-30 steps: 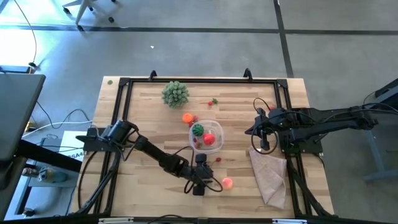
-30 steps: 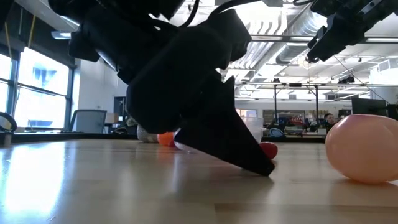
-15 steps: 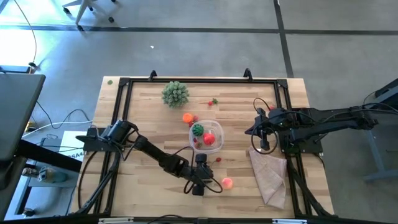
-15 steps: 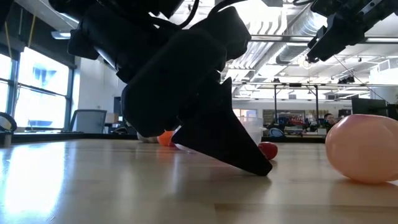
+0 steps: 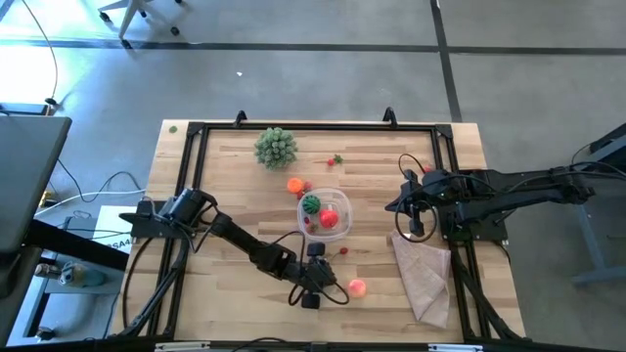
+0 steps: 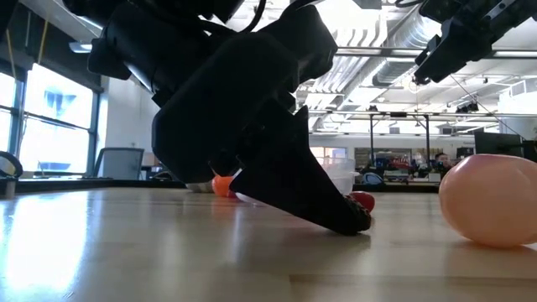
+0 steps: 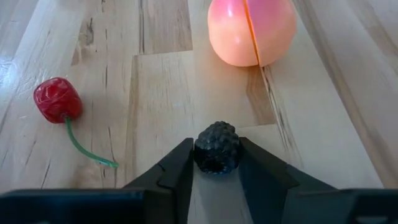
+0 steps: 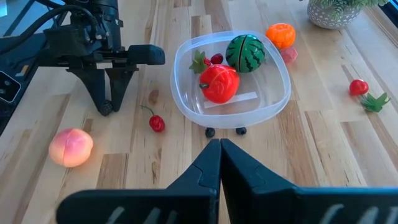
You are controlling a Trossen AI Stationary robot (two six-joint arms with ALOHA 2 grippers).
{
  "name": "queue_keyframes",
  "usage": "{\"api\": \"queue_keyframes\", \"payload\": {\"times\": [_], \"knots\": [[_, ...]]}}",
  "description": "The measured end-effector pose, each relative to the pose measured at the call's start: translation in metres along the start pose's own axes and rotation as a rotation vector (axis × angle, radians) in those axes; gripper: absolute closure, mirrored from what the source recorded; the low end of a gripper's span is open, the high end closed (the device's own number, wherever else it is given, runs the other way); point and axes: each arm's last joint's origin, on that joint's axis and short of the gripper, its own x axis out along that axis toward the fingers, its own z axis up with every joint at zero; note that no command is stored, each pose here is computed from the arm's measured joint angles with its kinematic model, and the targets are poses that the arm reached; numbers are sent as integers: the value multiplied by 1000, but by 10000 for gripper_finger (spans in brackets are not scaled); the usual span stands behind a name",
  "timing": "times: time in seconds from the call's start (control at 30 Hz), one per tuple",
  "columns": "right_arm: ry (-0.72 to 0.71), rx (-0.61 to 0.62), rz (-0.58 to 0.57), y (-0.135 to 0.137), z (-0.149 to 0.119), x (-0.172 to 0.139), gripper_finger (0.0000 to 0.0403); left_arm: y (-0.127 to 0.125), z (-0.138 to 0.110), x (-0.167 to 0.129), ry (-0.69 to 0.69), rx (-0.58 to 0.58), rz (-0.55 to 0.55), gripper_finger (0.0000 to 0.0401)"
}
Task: Pick and placing Produce into tupperware
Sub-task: Put the blackberry into the transparent container
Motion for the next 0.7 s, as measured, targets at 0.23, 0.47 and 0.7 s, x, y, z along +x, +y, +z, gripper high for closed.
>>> {"api": "queue_keyframes", "payload": {"times": [0.23, 0.47, 0.7], "knots": [[0, 0, 0, 0, 0, 0, 403, 0, 0, 0, 0, -7, 0, 296], [0, 0, 0, 0, 0, 0, 403, 0, 2, 1, -29, -13, -5, 297], [0, 0, 0, 0, 0, 0, 403, -1, 5, 1, -34, -11, -5, 297]]}}
